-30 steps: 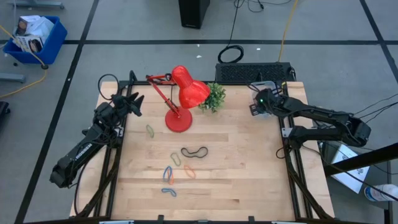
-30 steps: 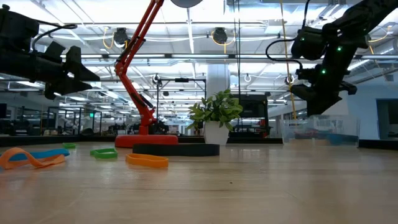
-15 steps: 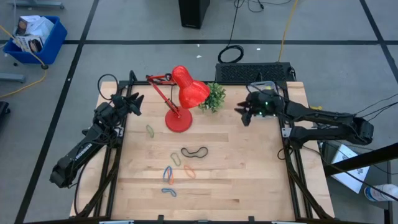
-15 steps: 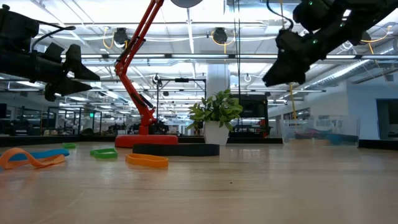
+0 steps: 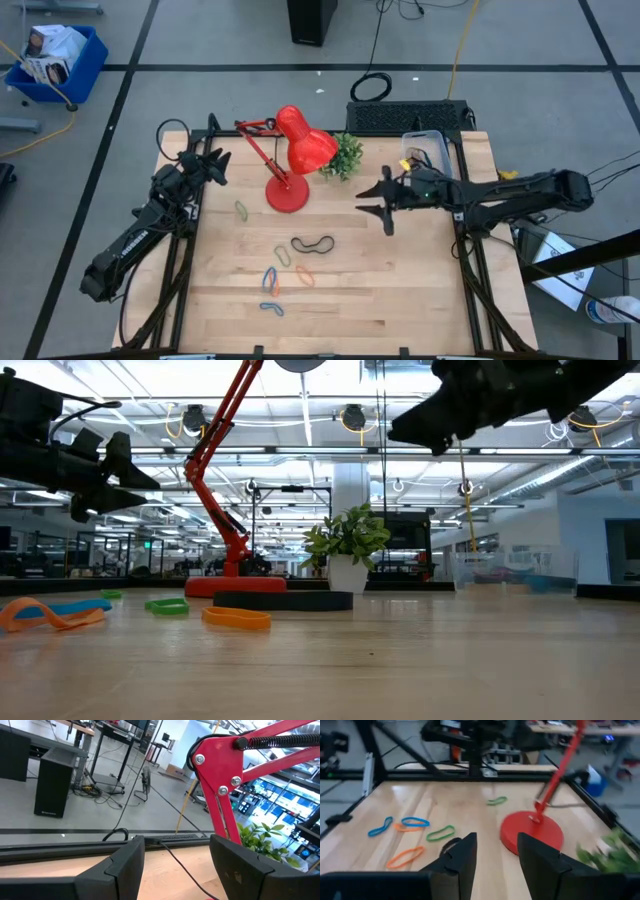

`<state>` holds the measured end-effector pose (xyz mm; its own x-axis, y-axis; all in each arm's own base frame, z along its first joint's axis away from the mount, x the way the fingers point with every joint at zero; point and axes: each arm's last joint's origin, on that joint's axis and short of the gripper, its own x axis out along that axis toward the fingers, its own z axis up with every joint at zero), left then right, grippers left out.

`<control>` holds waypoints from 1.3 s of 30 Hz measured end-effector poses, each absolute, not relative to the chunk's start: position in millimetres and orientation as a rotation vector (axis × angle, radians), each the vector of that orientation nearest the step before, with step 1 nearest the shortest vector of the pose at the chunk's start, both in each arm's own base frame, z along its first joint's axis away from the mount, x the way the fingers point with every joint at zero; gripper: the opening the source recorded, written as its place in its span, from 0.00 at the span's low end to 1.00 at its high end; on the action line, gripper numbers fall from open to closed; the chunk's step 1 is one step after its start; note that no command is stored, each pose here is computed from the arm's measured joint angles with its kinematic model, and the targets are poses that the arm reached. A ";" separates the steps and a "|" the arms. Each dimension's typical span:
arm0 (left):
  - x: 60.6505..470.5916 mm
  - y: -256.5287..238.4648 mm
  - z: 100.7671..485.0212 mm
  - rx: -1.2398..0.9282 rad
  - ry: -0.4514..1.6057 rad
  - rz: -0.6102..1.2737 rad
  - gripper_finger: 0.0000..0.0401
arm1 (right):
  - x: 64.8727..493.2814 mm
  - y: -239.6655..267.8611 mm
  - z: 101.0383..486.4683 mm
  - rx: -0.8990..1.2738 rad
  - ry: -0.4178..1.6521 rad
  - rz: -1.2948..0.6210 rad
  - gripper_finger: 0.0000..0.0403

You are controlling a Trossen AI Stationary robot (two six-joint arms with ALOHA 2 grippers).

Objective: Pick and place rubber bands into bin
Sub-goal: Put the black rubber band into the transparent bin

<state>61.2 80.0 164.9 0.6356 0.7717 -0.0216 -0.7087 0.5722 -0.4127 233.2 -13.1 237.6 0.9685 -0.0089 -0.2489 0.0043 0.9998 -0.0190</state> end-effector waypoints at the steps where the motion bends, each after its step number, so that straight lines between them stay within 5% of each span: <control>1: 61.2 80.0 164.9 -0.407 -0.168 0.873 0.57 | 237.2 -10.7 235.1 -0.041 0.247 0.007 0.33; 18: 61.2 80.0 164.9 -0.405 -0.166 0.873 0.57 | 298.9 -5.6 151.9 -0.065 0.484 -0.023 0.33; 25: 61.2 80.0 164.8 -0.405 -0.166 0.873 0.57 | 326.2 -2.1 141.4 -0.068 0.661 -0.004 0.29; 39: 61.2 80.1 164.8 -0.379 -0.153 0.875 0.57 | 339.8 3.4 127.9 -0.014 0.693 0.094 0.26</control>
